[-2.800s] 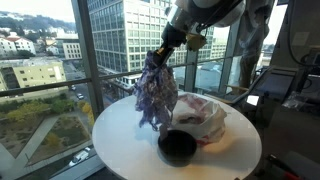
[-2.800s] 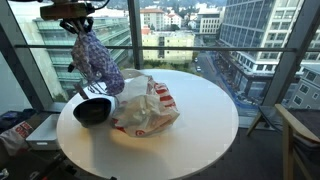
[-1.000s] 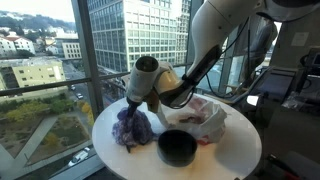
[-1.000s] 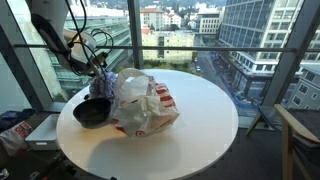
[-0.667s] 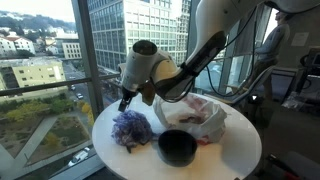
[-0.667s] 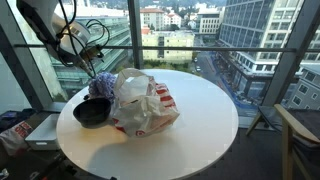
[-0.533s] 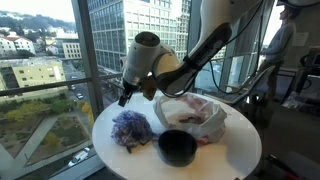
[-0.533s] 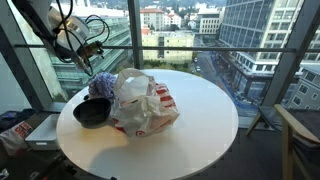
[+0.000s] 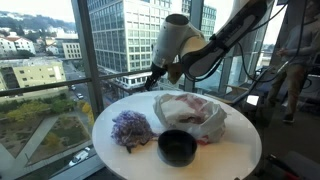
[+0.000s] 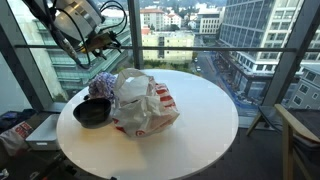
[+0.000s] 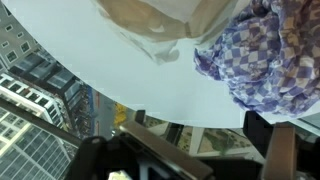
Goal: Remove the bowl, clothing, eraser and torch from the plastic bag.
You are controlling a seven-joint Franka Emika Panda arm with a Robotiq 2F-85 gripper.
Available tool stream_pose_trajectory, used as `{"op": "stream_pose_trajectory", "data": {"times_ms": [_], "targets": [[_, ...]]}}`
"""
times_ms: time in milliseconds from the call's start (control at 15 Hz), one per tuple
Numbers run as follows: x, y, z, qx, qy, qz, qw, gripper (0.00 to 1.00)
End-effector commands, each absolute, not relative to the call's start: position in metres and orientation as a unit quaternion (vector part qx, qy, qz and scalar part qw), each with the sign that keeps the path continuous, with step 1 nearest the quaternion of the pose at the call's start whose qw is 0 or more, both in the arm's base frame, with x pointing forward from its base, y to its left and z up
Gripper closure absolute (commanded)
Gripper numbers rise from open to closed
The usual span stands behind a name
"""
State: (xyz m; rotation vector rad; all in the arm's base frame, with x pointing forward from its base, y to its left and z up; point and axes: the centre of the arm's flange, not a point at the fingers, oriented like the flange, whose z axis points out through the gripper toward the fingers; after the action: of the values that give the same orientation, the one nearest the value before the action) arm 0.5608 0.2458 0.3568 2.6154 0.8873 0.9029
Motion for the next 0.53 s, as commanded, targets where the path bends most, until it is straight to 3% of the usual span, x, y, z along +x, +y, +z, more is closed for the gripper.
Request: {"op": "stream_pose_trajectory", "data": {"times_ms": [0,467], "targets": [[0.542,0.189,0.358,0.92,0.255,0.276,0.111,0.0],[0.545,0.114,0.295,0.951,0.177,0.223,0.12,0.0]]}}
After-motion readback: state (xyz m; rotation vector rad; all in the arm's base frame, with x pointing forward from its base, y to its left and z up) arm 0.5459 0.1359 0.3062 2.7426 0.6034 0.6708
